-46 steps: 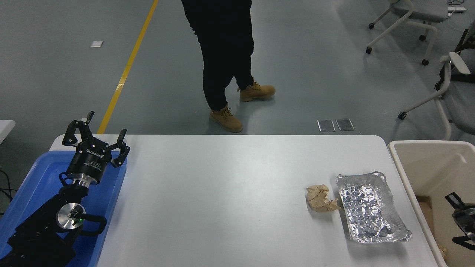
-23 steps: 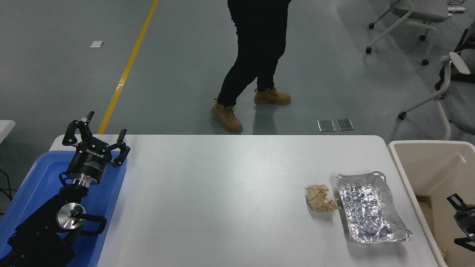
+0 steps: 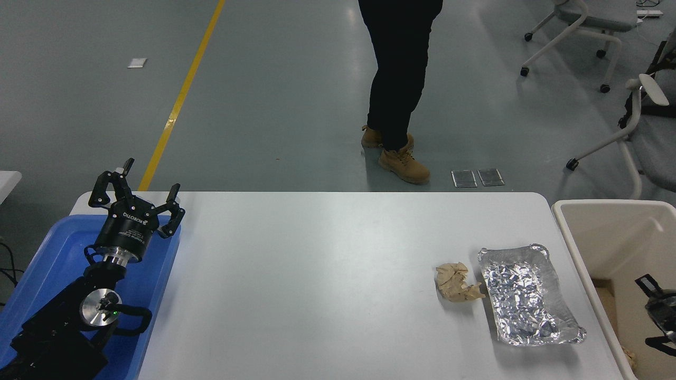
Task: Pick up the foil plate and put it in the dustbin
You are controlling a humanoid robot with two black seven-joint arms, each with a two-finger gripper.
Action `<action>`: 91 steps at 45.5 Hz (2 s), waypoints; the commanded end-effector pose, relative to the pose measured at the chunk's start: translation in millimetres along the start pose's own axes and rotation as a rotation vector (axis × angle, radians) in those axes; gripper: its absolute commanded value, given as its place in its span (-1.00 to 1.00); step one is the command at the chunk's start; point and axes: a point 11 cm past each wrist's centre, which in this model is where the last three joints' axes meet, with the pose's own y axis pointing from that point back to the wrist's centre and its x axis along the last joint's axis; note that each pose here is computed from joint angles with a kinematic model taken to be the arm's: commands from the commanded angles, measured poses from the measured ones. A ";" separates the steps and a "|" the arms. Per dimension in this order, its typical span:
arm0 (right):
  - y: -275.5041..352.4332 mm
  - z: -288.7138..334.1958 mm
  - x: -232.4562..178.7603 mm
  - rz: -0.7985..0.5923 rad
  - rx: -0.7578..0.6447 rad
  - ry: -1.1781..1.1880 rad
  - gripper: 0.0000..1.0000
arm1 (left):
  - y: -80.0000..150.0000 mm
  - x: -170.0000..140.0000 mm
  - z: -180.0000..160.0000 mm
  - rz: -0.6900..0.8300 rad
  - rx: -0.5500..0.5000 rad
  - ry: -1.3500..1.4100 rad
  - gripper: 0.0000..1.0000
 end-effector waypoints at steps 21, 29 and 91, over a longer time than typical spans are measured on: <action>41.5 -88.3 85.9 -0.030 0.144 -0.059 1.00 | 0.0 -0.1 -0.4 0.000 0.001 0.001 0.97; 82.2 -137.9 105.3 -0.052 0.205 0.086 1.00 | -0.1 0.0 0.0 0.000 0.000 0.001 0.97; 392.8 -248.7 59.9 -0.666 0.527 0.689 1.00 | -0.1 0.0 0.0 0.000 0.000 0.001 0.97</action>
